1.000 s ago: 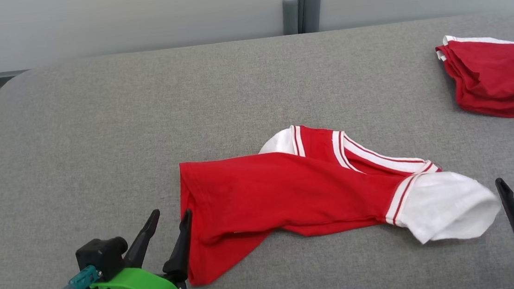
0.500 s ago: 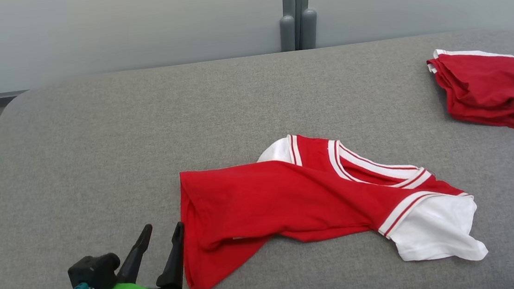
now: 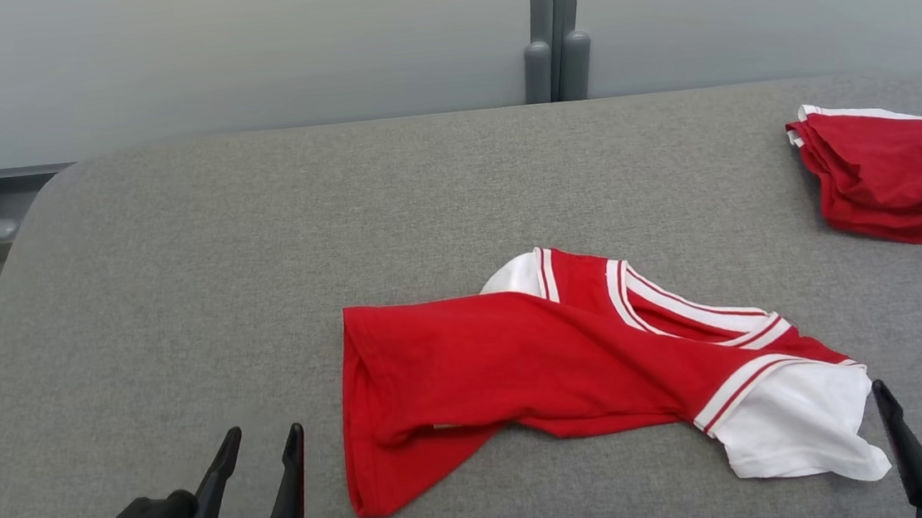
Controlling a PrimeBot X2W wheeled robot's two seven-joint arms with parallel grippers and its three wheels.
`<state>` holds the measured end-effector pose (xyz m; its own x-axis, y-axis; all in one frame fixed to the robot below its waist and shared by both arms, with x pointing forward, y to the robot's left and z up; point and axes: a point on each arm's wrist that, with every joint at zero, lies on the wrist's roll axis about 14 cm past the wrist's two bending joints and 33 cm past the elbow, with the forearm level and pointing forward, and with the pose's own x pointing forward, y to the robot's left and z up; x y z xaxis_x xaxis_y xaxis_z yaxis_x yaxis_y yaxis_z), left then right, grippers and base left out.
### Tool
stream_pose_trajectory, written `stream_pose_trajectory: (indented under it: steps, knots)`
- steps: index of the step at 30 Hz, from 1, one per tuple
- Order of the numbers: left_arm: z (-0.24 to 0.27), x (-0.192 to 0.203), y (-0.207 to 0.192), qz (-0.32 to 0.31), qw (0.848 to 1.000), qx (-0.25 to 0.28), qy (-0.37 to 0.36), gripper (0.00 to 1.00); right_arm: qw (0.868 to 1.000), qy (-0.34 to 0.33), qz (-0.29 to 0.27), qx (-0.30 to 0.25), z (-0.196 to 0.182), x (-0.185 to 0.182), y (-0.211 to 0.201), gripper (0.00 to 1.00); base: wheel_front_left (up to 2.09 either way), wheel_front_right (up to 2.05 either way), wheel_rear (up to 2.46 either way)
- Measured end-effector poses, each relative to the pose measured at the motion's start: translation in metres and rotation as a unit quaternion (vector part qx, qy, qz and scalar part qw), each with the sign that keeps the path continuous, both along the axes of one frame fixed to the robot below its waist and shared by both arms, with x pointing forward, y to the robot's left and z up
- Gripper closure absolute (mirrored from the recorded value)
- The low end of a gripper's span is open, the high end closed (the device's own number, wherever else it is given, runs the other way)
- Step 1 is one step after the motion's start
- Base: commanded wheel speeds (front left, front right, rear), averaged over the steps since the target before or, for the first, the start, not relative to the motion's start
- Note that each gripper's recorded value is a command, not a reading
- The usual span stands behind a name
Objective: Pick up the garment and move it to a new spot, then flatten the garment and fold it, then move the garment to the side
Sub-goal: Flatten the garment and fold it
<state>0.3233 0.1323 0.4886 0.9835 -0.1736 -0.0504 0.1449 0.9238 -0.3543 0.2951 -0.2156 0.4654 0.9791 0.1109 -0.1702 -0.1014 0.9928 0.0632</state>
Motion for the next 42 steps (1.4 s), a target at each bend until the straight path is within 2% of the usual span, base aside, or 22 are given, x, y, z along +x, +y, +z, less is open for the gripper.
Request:
stream_pose_trajectory:
  steps: [5, 11, 21, 42]
  knots:
    - [0.000, -0.003, 0.019, 0.031, 0.999, 0.013, -0.008, 0.00, 1.000, 0.003, 0.016, 0.009, -0.007, 0.001, 0.023, 0.00, 0.00, 0.00, 0.00]
    - [0.000, -0.003, 0.012, 0.021, 1.000, 0.015, -0.011, 0.00, 0.999, -0.016, 0.041, 0.000, -0.003, 0.019, 0.044, 0.00, 0.00, 0.00, 0.00]
    - [0.003, 0.003, 0.013, 0.027, 0.999, 0.012, -0.021, 0.00, 0.998, -0.048, 0.039, -0.013, 0.007, 0.041, 0.051, 0.00, 0.00, 0.00, 0.00]
    - [0.004, 0.008, 0.006, 0.020, 0.999, 0.004, -0.030, 0.00, 0.998, -0.056, 0.029, -0.020, 0.007, 0.041, 0.055, 0.00, 0.00, 0.00, 0.00]
